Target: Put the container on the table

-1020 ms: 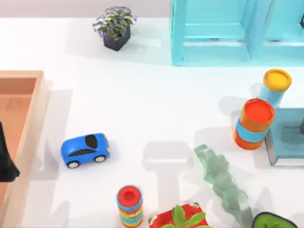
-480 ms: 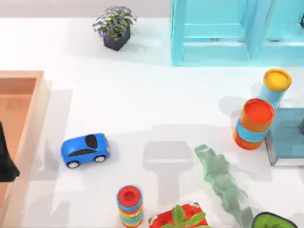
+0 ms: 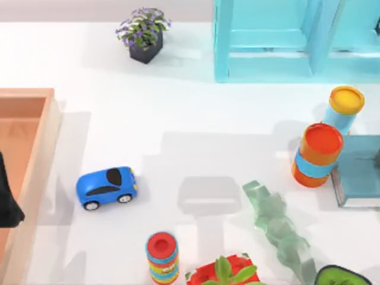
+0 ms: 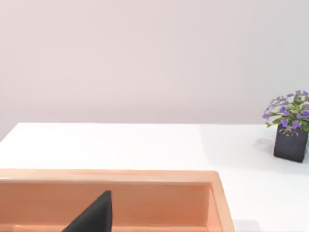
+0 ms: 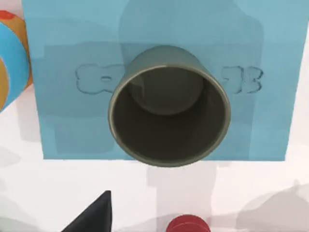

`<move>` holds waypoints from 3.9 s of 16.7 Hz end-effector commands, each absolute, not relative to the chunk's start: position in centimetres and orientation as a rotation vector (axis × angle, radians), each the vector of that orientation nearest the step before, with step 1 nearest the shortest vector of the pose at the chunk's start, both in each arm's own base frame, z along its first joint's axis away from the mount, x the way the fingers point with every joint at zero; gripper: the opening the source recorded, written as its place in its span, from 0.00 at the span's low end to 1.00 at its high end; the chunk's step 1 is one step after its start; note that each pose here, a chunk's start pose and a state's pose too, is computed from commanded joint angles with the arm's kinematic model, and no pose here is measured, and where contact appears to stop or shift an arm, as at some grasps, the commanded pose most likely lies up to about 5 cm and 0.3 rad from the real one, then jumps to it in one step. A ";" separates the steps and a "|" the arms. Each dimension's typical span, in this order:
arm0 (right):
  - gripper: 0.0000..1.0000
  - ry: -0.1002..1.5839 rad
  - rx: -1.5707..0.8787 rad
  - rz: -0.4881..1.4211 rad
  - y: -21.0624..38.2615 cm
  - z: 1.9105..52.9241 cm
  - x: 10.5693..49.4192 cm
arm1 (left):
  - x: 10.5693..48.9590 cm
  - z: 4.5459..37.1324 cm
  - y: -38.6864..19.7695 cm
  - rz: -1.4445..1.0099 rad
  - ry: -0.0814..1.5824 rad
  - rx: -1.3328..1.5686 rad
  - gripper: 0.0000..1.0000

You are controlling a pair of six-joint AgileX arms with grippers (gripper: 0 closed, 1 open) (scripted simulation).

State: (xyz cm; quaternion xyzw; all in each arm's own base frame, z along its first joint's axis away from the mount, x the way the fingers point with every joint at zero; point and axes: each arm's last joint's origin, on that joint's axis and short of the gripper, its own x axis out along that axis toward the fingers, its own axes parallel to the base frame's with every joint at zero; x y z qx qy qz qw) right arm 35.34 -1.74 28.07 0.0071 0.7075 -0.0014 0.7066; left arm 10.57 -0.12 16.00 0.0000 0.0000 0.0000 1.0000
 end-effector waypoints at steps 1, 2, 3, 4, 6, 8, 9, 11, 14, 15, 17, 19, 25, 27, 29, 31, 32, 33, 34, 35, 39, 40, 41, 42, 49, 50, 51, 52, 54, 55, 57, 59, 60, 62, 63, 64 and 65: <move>1.00 1.572 0.016 -0.003 -1.7 28.1 35.3 | 10.6 16.0 -0.1 0.000 0.000 0.000 1.00; 1.00 1.572 0.016 -0.003 -1.7 28.1 35.3 | 10.6 16.0 -0.1 0.000 0.000 0.000 1.00; 1.00 1.570 0.012 0.001 -1.5 28.1 35.3 | 10.6 16.0 -0.1 0.000 0.000 0.000 1.00; 1.00 1.570 0.013 0.000 -1.6 28.0 35.3 | 10.6 16.0 -0.1 0.000 0.000 0.000 1.00; 1.00 1.573 0.016 -0.003 -1.6 27.0 35.4 | 10.6 16.0 -0.1 0.000 0.000 0.000 1.00; 1.00 1.574 0.016 -0.003 -1.7 25.0 35.6 | 10.6 16.0 -0.1 0.000 0.000 0.000 1.00; 1.00 1.571 0.016 -0.003 -1.7 23.7 35.7 | 10.6 16.0 -0.1 0.000 0.000 0.000 1.00; 1.00 1.563 0.015 -0.003 -1.7 21.0 35.7 | 10.6 16.0 -0.1 0.000 0.000 0.000 1.00; 1.00 1.570 0.016 -0.003 -1.7 18.4 35.4 | 10.6 16.0 -0.1 0.000 0.000 0.000 1.00; 1.00 1.572 0.016 -0.003 -1.7 18.1 35.3 | 10.6 16.0 -0.1 0.000 0.000 0.000 1.00; 1.00 1.572 0.016 -0.003 -1.7 18.1 35.3 | 10.6 16.0 -0.1 0.000 0.000 0.000 1.00; 1.00 1.572 0.016 -0.003 -1.7 18.1 35.3 | 10.6 16.0 -0.1 0.000 0.000 0.000 1.00; 0.55 1.572 0.016 -0.003 -1.7 18.1 35.3 | 10.6 16.0 -0.1 0.000 0.000 0.000 1.00; 0.40 1.572 0.016 -0.003 -1.7 18.1 35.3 | 10.6 16.0 -0.1 0.000 0.000 0.000 1.00; 0.25 1.572 0.016 -0.003 -1.7 18.1 35.3 | 10.6 16.0 -0.1 0.000 0.000 0.000 1.00; 0.10 1.572 0.016 -0.003 -1.7 18.1 35.3 | 10.6 16.0 -0.1 0.000 0.000 0.000 1.00; 0.02 1.572 0.016 -0.003 -1.7 18.1 35.3 | 10.6 16.0 -0.1 0.000 0.000 0.000 1.00; 0.00 1.572 0.016 -0.003 -1.7 18.1 35.3 | 10.6 16.0 -0.1 0.000 0.000 0.000 1.00; 0.00 1.572 0.016 -0.003 -1.7 18.1 35.3 | 10.6 16.0 -0.1 0.000 0.000 0.000 1.00; 0.00 1.572 0.016 -0.003 -1.7 18.1 35.3 | 10.6 16.0 -0.1 0.000 0.000 0.000 1.00; 0.00 1.572 0.016 -0.003 -1.7 18.1 35.3 | 10.6 16.0 -0.1 0.000 0.000 0.000 1.00; 0.00 1.572 0.016 -0.003 -1.7 18.1 35.3 | 10.6 16.0 -0.1 0.000 0.000 0.000 1.00; 0.00 1.571 0.017 -0.004 -1.7 18.1 35.3 | 10.6 16.0 -0.1 0.000 0.000 0.000 1.00; 0.00 1.569 0.017 -0.004 -1.7 18.2 35.4 | 10.6 16.0 -0.1 0.000 0.000 0.000 1.00; 0.00 1.573 0.018 -0.004 -1.7 22.9 35.4 | 10.6 16.0 -0.1 0.000 0.000 0.000 1.00; 0.00 1.571 0.017 -0.004 -1.7 23.1 35.3 | 10.6 16.0 -0.1 0.000 0.000 0.000 1.00; 0.00 1.571 0.017 -0.004 -1.7 23.1 35.3 | 10.6 16.0 -0.1 0.000 0.000 0.000 1.00; 0.00 1.571 0.017 -0.004 -1.7 23.1 35.3 | 10.6 16.0 -0.1 0.000 0.000 0.000 1.00; 0.00 1.574 0.019 -0.004 -1.6 22.9 35.4 | 10.6 16.0 -0.1 0.000 0.000 0.000 1.00; 0.00 1.560 0.026 -0.004 -1.4 23.3 35.5 | 10.6 16.0 -0.1 0.000 0.000 0.000 1.00; 0.00 1.523 0.042 -0.002 0.2 24.5 36.0 | 10.6 16.0 -0.1 0.000 0.000 0.000 1.00; 0.00 1.510 0.054 -0.003 3.3 25.7 36.9 | 10.6 16.0 -0.1 0.000 0.000 0.000 1.00; 0.00 1.507 0.060 -0.006 5.3 26.3 37.4 | 10.6 16.0 -0.1 0.000 0.000 0.000 1.00; 0.00 1.470 0.091 -0.011 10.0 28.2 37.9 | 10.6 16.0 -0.1 0.000 0.000 0.000 1.00; 0.00 1.433 0.113 -0.003 12.1 29.6 37.8 | 10.6 16.0 -0.1 0.000 0.000 0.000 1.00; 0.00 1.399 0.134 0.013 14.0 31.0 37.4 | 10.6 16.0 -0.1 0.000 0.000 0.000 1.00; 0.00 1.376 0.152 0.028 15.6 32.0 37.1 | 10.6 16.0 -0.1 0.000 0.000 0.000 1.00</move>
